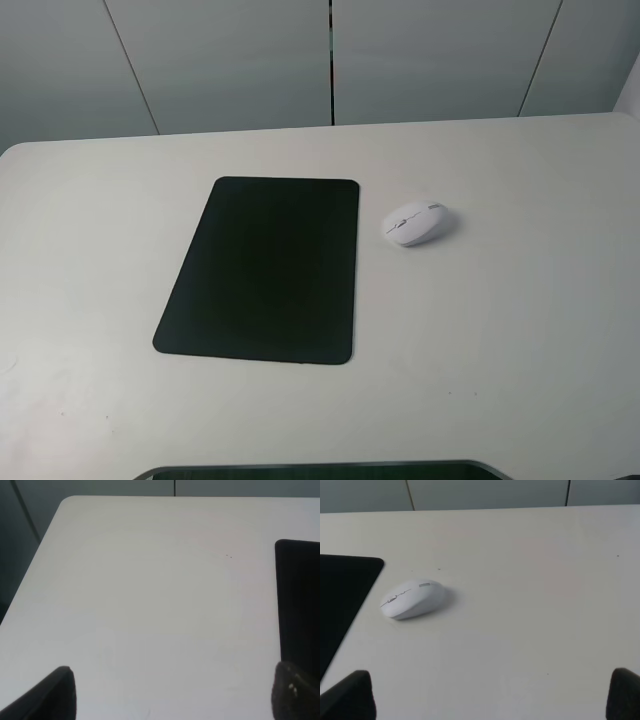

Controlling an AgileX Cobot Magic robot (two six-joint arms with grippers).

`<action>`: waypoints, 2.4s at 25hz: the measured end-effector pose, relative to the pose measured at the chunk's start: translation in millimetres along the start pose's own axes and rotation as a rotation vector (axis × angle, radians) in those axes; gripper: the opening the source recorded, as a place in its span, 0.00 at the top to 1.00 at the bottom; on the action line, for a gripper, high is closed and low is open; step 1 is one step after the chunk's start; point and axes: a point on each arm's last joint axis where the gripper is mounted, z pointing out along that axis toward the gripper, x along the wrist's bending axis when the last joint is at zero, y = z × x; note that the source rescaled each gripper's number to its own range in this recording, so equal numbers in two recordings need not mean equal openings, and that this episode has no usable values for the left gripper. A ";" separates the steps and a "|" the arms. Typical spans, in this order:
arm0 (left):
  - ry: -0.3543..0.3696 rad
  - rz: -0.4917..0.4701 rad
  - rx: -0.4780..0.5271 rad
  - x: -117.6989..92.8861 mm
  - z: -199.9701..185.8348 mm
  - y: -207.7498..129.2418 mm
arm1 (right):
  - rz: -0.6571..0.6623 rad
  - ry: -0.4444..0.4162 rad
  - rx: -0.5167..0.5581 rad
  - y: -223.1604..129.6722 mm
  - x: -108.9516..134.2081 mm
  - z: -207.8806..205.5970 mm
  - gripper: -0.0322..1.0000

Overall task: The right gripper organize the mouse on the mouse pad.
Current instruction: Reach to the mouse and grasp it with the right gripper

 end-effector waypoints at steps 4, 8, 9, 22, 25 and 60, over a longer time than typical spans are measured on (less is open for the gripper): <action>0.000 0.000 0.000 0.0 0.0 0.0 | 0.000 0.000 -0.003 0.3 0.1 -1.0 0.00; 0.000 0.000 0.000 0.0 0.0 0.0 | -0.001 0.001 -0.012 2.9 0.5 -5.3 0.00; 0.000 0.000 0.000 0.0 0.0 0.0 | -0.002 0.001 -0.020 4.3 0.6 -7.1 0.00; 0.000 0.000 0.000 0.0 0.0 0.0 | -0.105 -0.001 0.145 71.8 0.9 16.6 0.00; 0.000 0.000 0.000 0.0 0.0 0.0 | -0.185 0.022 0.196 99.1 2.2 29.9 0.00; 0.000 0.000 0.000 0.0 0.0 0.0 | -1.077 0.739 0.590 158.7 70.2 273.0 0.00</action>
